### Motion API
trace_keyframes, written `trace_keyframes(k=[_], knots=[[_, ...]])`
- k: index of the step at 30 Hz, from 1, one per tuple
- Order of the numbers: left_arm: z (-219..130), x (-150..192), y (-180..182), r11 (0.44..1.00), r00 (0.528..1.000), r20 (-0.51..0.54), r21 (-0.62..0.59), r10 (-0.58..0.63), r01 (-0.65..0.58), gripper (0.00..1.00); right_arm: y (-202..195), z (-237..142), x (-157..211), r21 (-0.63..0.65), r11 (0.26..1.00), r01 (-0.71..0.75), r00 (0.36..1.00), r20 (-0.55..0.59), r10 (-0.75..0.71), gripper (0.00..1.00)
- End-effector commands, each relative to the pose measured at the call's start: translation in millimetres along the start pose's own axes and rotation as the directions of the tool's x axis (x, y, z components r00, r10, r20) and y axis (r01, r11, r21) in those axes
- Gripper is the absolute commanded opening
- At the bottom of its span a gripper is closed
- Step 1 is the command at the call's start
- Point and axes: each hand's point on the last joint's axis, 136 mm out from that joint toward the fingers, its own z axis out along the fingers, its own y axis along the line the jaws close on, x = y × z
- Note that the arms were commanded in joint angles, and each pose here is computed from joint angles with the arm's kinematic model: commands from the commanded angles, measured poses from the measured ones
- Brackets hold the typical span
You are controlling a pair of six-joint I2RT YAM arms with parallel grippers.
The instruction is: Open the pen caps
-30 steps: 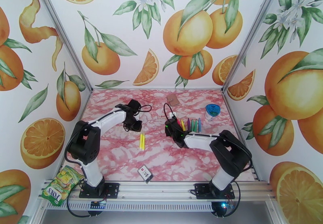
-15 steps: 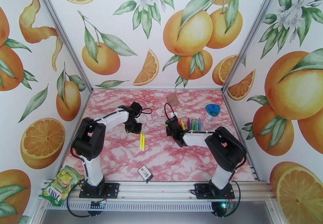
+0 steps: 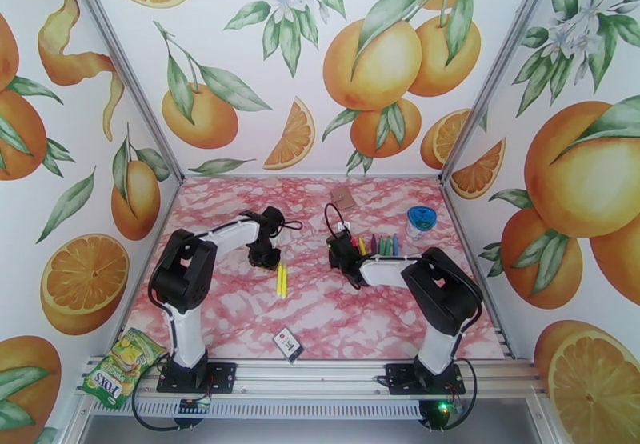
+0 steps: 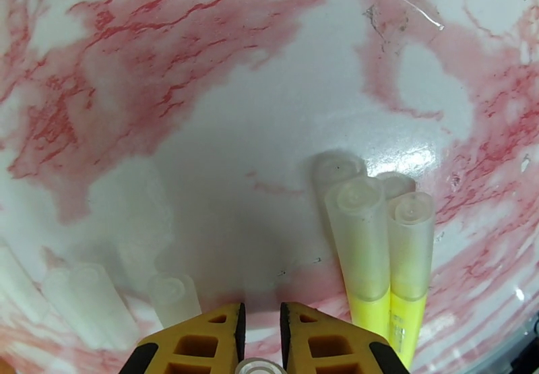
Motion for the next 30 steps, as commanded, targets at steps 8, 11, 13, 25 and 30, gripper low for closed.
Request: trace_keyframes(k=[8,11,13,25,30], knots=[[-3.5,-5.0,-0.9,1.000,1.000,0.004,-0.023,0.021,-0.021,0.26,-8.3,6.9,0.5,0.053,0.999,-0.005,1.000,-0.016,0.006,0.26],[-5.0,-5.4,-1.2,0.999,1.000,0.007,-0.024,0.021,-0.021,0.26,-7.7,5.3,-0.8,0.051,0.999,-0.003,1.000,-0.016,0.004,0.30],[-7.1,-6.2,-1.2,0.999,1.000,0.013,-0.025,0.021,-0.020,0.26,-7.5,3.5,-2.5,0.047,0.999,-0.001,1.000,-0.014,0.002,0.31],[-42.5,-21.2,-8.6,0.999,0.992,0.121,0.008,0.030,-0.031,0.29,9.0,-23.1,-22.8,-0.066,0.998,0.015,1.000,0.020,-0.014,0.39],[-56.0,-28.7,-5.9,1.000,0.985,0.170,0.011,0.024,-0.026,0.29,22.3,-38.2,-29.5,-0.119,0.992,0.042,0.999,0.035,-0.038,0.40]])
